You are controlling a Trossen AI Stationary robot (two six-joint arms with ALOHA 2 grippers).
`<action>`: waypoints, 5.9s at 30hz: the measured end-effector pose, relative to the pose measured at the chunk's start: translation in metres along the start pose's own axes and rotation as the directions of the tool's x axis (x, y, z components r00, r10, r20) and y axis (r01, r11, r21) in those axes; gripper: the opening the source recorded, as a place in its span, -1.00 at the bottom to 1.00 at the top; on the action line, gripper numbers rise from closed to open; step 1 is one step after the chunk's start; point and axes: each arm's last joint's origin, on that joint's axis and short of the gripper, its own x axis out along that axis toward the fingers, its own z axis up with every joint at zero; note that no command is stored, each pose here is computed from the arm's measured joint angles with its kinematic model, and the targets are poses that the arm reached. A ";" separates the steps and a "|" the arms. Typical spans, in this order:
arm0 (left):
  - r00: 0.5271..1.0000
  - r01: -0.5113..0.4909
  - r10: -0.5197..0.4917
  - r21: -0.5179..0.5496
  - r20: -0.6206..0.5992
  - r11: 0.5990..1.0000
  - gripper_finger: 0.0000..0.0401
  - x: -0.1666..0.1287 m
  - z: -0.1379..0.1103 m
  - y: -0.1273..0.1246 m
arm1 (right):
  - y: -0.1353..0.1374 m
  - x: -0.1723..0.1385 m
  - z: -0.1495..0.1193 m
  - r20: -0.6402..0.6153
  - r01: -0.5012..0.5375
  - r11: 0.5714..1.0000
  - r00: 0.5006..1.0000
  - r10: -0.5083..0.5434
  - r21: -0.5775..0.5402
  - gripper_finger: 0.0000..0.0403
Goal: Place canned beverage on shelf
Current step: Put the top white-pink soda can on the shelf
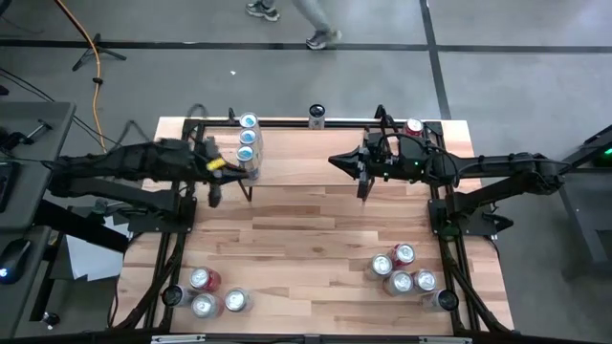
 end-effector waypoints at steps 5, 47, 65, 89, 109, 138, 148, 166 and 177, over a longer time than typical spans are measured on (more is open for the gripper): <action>0.979 0.046 -0.066 0.106 0.191 0.993 -1.00 -0.028 0.024 -0.003 | 0.001 0.000 0.003 0.029 -0.013 1.000 0.999 0.013 0.025 -1.00; 0.855 -0.037 0.015 0.033 0.519 0.999 -1.00 -0.063 0.046 0.004 | -0.134 0.107 0.086 -0.294 0.769 0.638 0.615 -0.732 0.021 0.59; 0.859 -0.053 0.027 0.037 0.511 0.998 -1.00 -0.071 0.041 0.007 | -0.237 0.177 0.022 -0.621 0.919 0.369 0.370 -0.691 0.137 0.59; 0.854 -0.070 0.058 0.003 0.517 0.998 -1.00 -0.071 0.042 0.008 | -0.233 0.187 -0.002 -0.643 0.936 0.349 0.299 -0.705 0.052 0.50; 0.847 -0.068 0.058 -0.001 0.528 0.998 -1.00 -0.071 0.043 0.008 | -0.193 0.155 0.064 -0.550 0.865 0.495 0.376 -0.746 -0.080 0.17; 0.840 -0.121 0.136 -0.064 0.524 0.991 -1.00 -0.070 0.043 0.010 | -0.025 0.083 0.092 -0.751 0.433 0.874 0.497 -0.435 -0.220 0.17; 0.841 -0.120 0.136 -0.064 0.524 0.991 -1.00 -0.070 0.043 0.010 | -0.031 0.092 0.085 -0.760 0.456 0.864 0.478 -0.440 -0.214 0.17; 0.842 -0.121 0.136 -0.063 0.523 0.991 -1.00 -0.069 0.043 0.010 | -0.033 0.107 0.079 -0.763 0.420 0.892 0.517 -0.387 -0.168 0.52; 0.842 -0.121 0.135 -0.062 0.523 0.991 -1.00 -0.069 0.043 0.010 | -0.018 0.076 0.108 -0.696 0.323 0.913 0.595 -0.402 -0.251 0.54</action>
